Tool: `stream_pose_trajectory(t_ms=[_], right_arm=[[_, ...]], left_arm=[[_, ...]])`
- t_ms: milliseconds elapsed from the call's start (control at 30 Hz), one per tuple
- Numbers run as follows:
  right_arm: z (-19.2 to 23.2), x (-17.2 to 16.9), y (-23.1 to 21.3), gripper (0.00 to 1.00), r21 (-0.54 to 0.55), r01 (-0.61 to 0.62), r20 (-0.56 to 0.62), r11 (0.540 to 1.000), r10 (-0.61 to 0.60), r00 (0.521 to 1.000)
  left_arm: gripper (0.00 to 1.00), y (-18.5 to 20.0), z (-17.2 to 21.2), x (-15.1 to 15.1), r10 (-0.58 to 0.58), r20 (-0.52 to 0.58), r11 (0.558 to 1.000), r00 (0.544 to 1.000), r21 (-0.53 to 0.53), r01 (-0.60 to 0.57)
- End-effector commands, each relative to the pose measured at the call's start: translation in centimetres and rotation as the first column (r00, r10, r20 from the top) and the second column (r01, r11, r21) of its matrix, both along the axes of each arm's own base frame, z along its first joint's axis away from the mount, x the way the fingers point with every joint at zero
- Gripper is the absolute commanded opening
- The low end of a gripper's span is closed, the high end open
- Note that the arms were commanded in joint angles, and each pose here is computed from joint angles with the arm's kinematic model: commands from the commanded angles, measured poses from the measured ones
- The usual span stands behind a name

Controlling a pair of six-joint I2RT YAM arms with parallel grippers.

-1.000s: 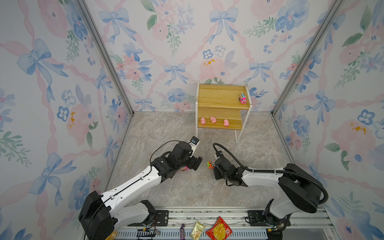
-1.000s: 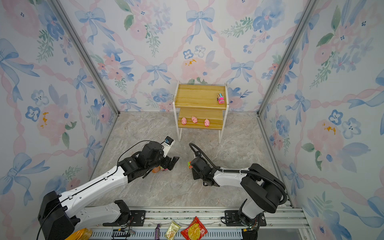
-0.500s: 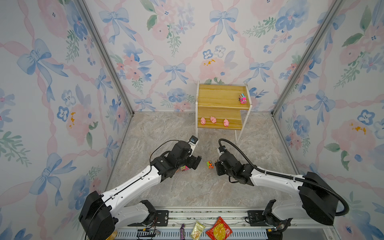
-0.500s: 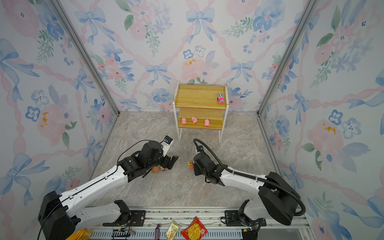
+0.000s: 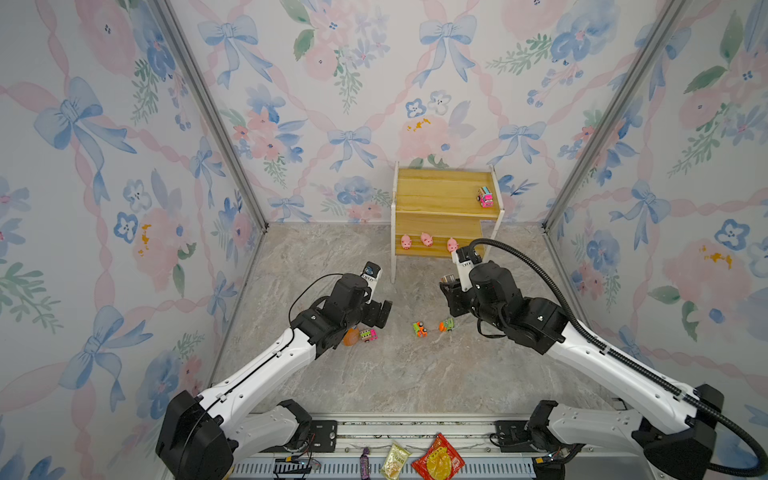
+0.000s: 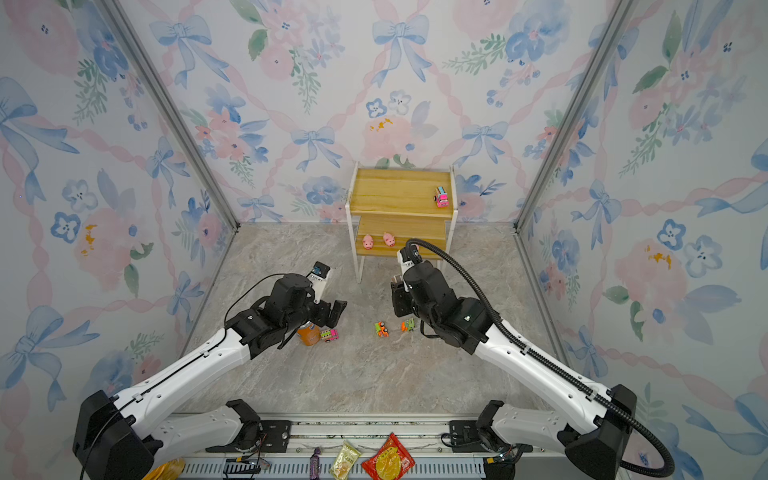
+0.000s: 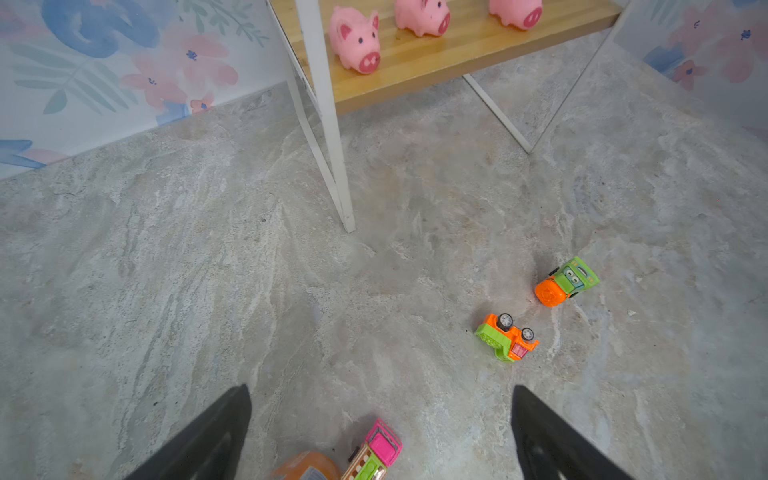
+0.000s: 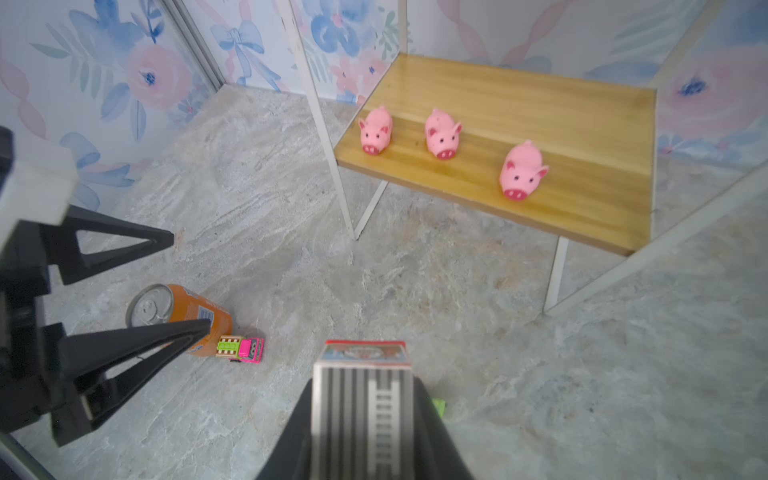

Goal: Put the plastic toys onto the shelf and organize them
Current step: 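Carry the truck to the upper tier with the right gripper while drawing the left back, then lower the truck beside the pink truck and open the right gripper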

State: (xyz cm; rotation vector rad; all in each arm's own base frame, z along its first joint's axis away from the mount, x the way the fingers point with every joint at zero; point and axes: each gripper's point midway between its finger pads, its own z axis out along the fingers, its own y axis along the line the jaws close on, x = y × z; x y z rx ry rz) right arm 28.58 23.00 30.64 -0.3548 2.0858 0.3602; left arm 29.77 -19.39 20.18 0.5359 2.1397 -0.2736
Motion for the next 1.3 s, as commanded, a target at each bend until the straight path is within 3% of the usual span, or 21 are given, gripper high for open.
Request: stream_pose_trajectory(t_ms=[0,133,367,700,1267], right_arm=[[3.3,1.1,-1.3,0.27,-0.095,0.004,0.049,0.995,0.0,0.999],[8.1,3.7,-1.3,0.27,-0.065,0.017,0.117,0.998,-0.009,0.993],[11.6,9.3,-2.4,0.27,-0.043,0.082,0.145,0.996,-0.075,0.987],[10.3,15.1,-3.3,0.27,-0.117,0.194,0.125,0.974,-0.179,0.976],[9.7,19.2,-5.8,0.28,-0.132,0.308,0.118,0.942,-0.294,0.949]], left_arm=[[0.98,-0.4,1.7,-0.1,-0.011,0.024,0.998,1.0,-0.056,0.012],[0.98,-0.7,2.5,-0.7,-0.041,0.054,0.995,0.998,-0.086,0.045],[0.98,-2.1,3.4,-2.0,-0.108,0.097,0.986,0.989,-0.115,0.119],[0.98,-1.8,7.4,-4.2,-0.152,0.31,0.95,0.938,-0.215,0.225],[0.98,-1.6,7.1,-3.6,-0.126,0.297,0.957,0.946,-0.213,0.195]])
